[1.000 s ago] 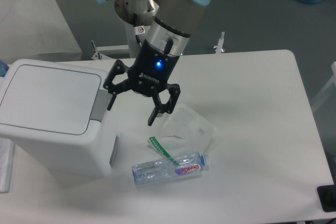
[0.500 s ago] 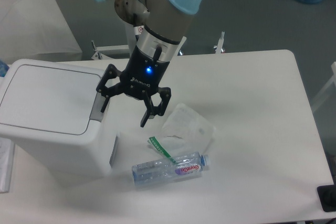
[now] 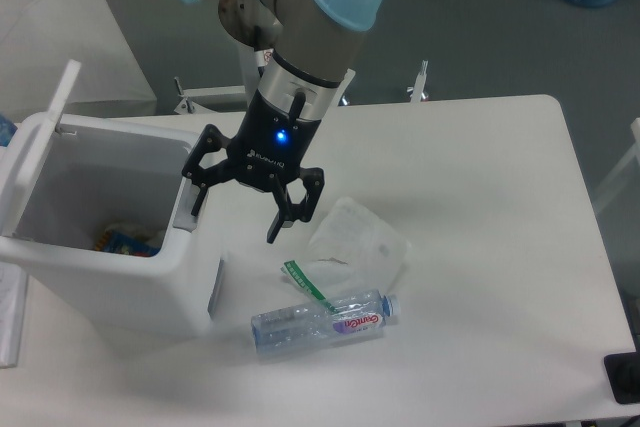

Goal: Open the trash can

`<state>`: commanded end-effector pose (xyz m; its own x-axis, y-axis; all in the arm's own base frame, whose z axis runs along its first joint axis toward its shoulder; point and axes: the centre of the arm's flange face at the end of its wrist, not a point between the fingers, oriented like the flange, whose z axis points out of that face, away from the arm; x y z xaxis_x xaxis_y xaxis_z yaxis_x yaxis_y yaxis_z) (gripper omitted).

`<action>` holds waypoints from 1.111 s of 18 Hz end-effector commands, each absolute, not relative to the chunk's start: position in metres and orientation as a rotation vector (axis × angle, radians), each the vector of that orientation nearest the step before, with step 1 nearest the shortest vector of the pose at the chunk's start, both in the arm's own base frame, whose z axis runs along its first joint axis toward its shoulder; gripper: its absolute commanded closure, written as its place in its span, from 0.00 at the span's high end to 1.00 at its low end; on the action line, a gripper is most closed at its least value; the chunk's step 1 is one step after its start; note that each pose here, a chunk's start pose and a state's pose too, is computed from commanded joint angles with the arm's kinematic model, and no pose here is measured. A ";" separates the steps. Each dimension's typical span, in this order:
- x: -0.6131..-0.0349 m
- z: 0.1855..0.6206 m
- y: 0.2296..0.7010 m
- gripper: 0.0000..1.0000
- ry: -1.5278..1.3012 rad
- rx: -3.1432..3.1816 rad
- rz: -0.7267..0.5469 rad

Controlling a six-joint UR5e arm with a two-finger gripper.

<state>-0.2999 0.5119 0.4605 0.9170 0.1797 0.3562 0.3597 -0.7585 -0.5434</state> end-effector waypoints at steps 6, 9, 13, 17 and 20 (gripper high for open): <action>-0.335 0.482 0.499 1.00 -0.411 -2.384 -0.288; -0.387 0.479 0.484 1.00 -0.449 -2.360 -0.223; -0.455 0.453 0.463 1.00 -0.398 -2.380 -0.149; -0.520 0.416 0.457 1.00 -0.349 -2.404 -0.111; -0.567 0.400 0.448 1.00 -0.342 -2.408 -0.067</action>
